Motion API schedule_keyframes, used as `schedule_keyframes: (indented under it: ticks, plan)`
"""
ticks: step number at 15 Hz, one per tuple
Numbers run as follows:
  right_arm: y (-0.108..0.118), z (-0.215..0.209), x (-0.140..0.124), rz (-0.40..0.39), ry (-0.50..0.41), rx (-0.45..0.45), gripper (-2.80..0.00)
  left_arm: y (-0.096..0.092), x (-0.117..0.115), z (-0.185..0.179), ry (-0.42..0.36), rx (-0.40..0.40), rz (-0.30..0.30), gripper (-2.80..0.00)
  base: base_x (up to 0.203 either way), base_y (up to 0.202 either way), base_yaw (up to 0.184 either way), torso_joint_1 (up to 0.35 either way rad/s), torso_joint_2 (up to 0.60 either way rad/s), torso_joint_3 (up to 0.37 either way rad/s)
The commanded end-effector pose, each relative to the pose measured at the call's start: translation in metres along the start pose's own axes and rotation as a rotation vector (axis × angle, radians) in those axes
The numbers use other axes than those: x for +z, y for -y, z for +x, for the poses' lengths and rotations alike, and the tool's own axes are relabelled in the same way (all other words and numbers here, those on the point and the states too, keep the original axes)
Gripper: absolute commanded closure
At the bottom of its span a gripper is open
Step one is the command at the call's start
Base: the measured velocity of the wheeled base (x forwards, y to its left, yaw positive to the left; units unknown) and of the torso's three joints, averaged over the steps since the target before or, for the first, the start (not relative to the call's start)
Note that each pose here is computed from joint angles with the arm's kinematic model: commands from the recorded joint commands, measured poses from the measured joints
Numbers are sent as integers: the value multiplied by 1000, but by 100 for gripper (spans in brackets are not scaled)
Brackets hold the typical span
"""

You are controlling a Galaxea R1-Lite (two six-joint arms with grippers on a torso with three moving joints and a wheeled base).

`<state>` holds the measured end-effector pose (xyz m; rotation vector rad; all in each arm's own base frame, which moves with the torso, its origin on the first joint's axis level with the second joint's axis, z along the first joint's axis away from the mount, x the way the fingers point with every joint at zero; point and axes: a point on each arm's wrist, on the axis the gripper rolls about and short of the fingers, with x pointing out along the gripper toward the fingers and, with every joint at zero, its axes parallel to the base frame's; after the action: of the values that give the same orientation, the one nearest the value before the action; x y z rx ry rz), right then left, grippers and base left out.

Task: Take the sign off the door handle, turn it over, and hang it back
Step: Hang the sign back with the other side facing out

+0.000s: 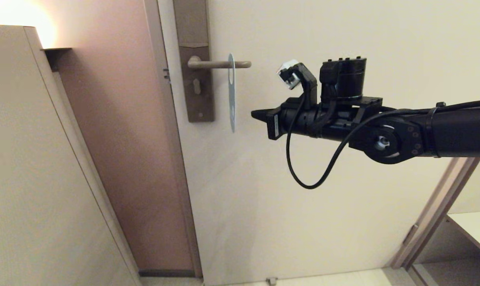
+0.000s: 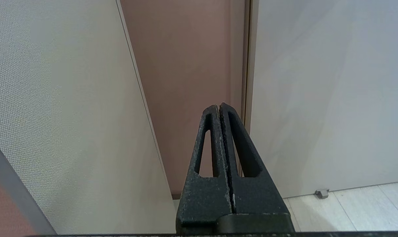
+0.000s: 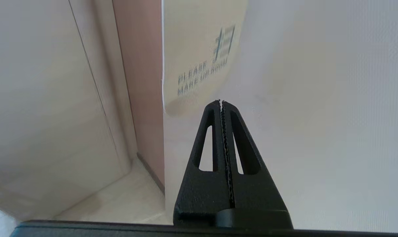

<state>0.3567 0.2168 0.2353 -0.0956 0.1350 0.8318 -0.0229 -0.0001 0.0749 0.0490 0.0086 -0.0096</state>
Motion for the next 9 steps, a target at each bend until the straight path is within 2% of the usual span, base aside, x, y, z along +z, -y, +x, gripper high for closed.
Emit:
schedule_keyframes:
  ticks: [1, 6, 9]
  plan:
    - [-1, 4, -3, -2, 3, 5, 0, 0, 0, 0, -2, 0, 0, 0, 0, 0, 0, 0, 0, 0]
    - [-3, 11, -6, -10, 20, -6, 0, 0, 0, 0, -2, 0, 0, 0, 0, 0, 0, 0, 0, 0]
    - [-9, 20, -8, -27, 66, 6, 0, 0, 0, 0, -2, 0, 0, 0, 0, 0, 0, 0, 0, 0]
